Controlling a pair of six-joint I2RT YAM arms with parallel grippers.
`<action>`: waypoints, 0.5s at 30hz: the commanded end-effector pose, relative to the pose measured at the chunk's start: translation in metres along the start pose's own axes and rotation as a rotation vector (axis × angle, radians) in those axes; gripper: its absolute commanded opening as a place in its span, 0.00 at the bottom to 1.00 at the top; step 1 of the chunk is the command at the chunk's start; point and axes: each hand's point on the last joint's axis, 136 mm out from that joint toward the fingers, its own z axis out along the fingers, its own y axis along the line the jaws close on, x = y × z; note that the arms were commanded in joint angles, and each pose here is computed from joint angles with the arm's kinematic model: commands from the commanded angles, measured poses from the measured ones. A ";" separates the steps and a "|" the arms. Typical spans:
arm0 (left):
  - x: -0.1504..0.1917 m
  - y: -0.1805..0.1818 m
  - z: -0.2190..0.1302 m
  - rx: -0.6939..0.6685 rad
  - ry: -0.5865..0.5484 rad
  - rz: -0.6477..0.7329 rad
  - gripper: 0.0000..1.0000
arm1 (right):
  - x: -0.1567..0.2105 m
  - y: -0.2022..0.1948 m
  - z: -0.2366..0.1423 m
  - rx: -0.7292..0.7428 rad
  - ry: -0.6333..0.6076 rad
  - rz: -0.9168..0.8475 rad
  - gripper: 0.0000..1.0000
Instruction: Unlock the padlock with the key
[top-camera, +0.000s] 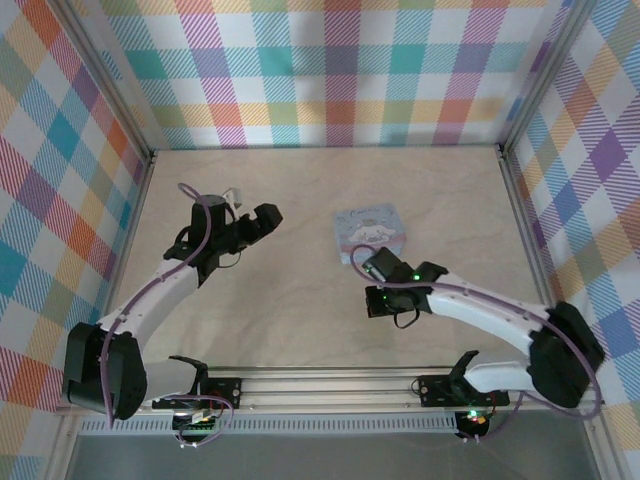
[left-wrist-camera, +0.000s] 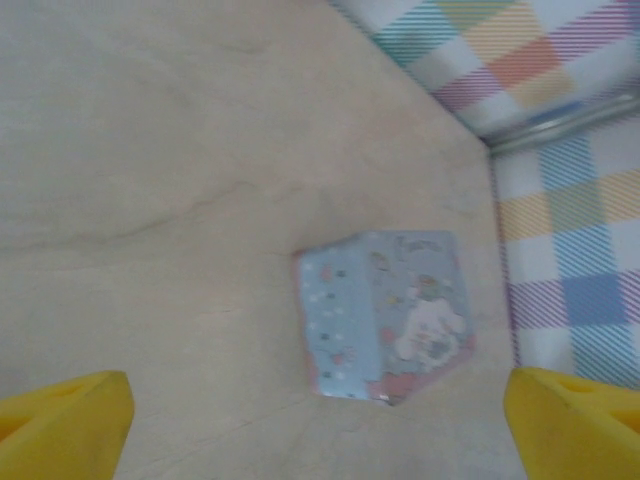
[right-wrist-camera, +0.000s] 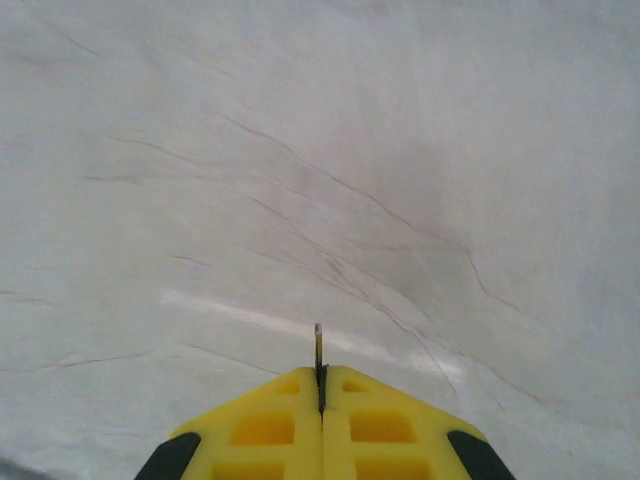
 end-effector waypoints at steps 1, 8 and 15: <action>-0.002 -0.080 -0.018 0.301 0.011 0.150 0.92 | -0.037 0.037 -0.031 -0.198 -0.232 -0.176 0.01; 0.034 -0.165 -0.052 0.620 0.126 0.380 0.79 | -0.073 0.080 -0.108 -0.429 -0.585 -0.422 0.01; 0.071 -0.201 -0.079 0.797 0.216 0.535 0.67 | -0.075 0.104 -0.142 -0.540 -0.654 -0.570 0.01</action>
